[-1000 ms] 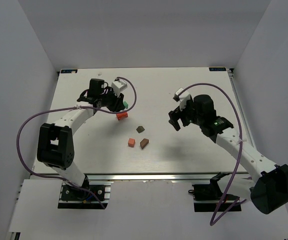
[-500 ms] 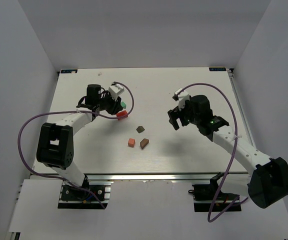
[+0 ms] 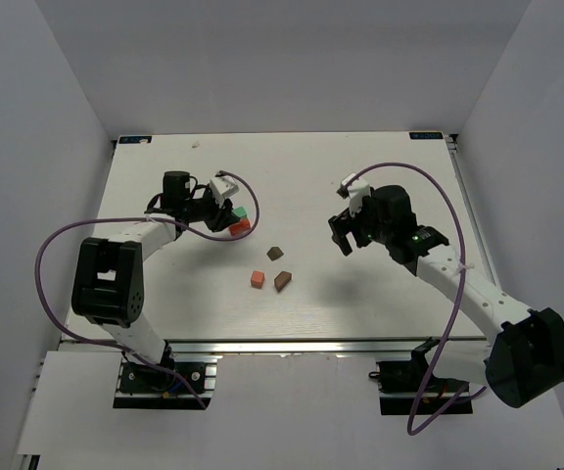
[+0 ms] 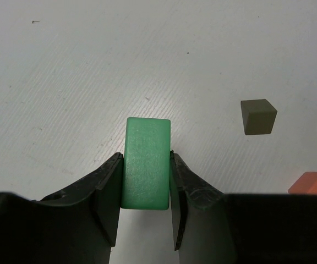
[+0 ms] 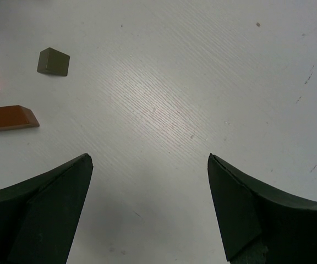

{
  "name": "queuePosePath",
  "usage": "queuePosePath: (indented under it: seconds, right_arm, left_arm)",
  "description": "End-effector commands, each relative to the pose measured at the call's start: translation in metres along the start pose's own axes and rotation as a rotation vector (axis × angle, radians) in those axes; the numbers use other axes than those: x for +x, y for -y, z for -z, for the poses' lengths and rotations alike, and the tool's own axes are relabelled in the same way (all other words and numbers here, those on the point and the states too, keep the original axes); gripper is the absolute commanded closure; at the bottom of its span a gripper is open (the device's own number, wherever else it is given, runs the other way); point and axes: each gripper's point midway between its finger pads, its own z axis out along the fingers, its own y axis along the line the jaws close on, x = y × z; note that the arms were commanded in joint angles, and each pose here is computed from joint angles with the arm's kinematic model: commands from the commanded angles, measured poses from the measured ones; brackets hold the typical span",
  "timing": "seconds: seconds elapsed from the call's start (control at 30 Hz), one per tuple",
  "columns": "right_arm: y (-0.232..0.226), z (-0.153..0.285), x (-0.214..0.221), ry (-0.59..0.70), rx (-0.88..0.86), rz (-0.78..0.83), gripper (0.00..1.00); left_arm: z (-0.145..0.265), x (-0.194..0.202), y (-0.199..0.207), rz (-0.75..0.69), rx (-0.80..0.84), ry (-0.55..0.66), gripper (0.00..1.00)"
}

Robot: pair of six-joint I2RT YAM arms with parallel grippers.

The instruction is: Build the wood block tower

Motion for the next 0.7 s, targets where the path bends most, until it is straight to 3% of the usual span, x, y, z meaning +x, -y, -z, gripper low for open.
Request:
queuePosePath:
  seconds: [0.0,0.67]
  right_arm:
    - [0.006,0.005,-0.020,0.038,0.010,0.026,0.11]
    - [0.004,0.011,-0.019,-0.007,-0.015,0.047,0.11]
  left_arm:
    - [-0.001,-0.006,0.005,-0.053,0.055,0.038,1.00]
    - [-0.012,-0.003,-0.012,-0.097,0.045,0.021,1.00]
